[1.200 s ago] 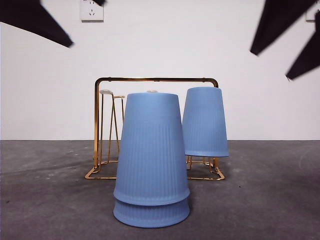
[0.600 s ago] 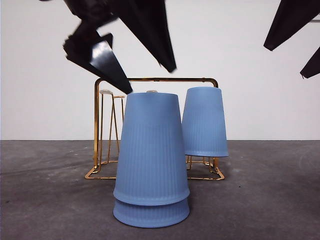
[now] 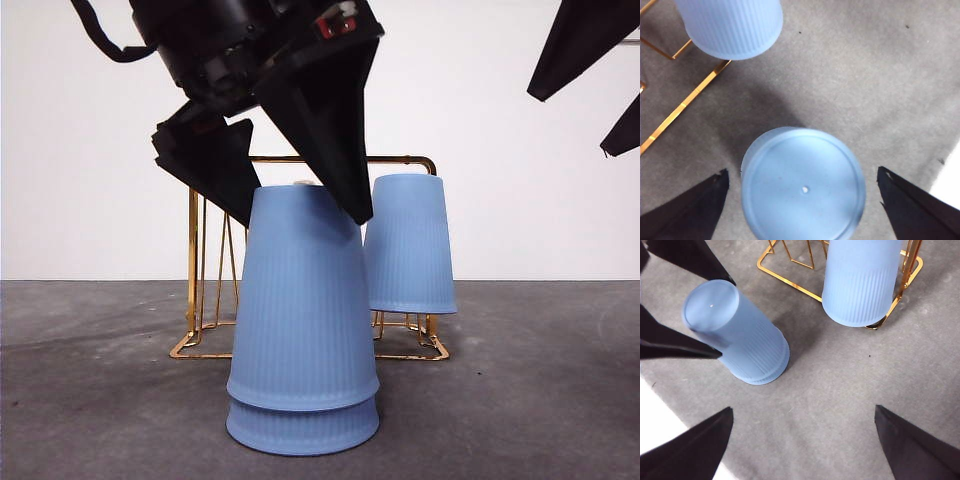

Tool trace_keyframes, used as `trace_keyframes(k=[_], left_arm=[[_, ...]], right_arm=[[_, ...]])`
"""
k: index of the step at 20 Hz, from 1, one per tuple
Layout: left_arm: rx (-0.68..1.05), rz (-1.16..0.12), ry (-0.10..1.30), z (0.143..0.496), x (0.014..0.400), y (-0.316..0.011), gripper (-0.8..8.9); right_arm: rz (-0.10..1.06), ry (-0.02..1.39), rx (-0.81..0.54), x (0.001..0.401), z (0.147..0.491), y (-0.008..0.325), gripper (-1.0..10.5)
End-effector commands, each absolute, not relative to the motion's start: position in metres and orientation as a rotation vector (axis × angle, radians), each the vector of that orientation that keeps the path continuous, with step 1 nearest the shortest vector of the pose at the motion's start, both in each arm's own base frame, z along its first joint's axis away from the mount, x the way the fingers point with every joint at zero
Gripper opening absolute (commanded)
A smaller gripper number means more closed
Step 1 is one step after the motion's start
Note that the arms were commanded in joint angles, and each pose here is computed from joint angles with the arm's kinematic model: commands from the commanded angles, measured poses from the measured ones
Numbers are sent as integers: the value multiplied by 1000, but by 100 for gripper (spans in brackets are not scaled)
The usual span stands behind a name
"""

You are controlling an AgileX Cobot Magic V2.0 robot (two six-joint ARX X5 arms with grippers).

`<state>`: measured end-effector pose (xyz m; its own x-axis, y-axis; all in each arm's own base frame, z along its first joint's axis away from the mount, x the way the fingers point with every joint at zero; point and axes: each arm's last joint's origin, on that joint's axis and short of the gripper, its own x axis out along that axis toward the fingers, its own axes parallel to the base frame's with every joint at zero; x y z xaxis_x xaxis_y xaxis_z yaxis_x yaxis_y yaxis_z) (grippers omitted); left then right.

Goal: Pick the top cup and place it on cupholder, pick up the mid cup and place it on cupholder, last pick the bottom cup and place it on cupholder.

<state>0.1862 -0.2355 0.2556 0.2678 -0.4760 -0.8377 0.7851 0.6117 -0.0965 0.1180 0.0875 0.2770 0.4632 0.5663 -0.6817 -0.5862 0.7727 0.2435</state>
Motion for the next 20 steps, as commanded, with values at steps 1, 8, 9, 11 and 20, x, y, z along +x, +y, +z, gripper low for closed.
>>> trace_keyframes(k=[1,8,9,11,20], left_arm=[[388,-885,934,260,187,-243,359],[389,-885,934,261,186,-242,234],[387,-886,930,263,185,-242,234],[381,-889,915,267,184,-240,234],[321,-904,791,305,168,-219,235]], right_arm=[[713,825,-17,118,278,89,451],[714,820,-17,118,279,89,451],[714,821,-17,118,279,89,451],[714,820,-17,118,279,89,451],[714,820,-18,118,279,89,451]])
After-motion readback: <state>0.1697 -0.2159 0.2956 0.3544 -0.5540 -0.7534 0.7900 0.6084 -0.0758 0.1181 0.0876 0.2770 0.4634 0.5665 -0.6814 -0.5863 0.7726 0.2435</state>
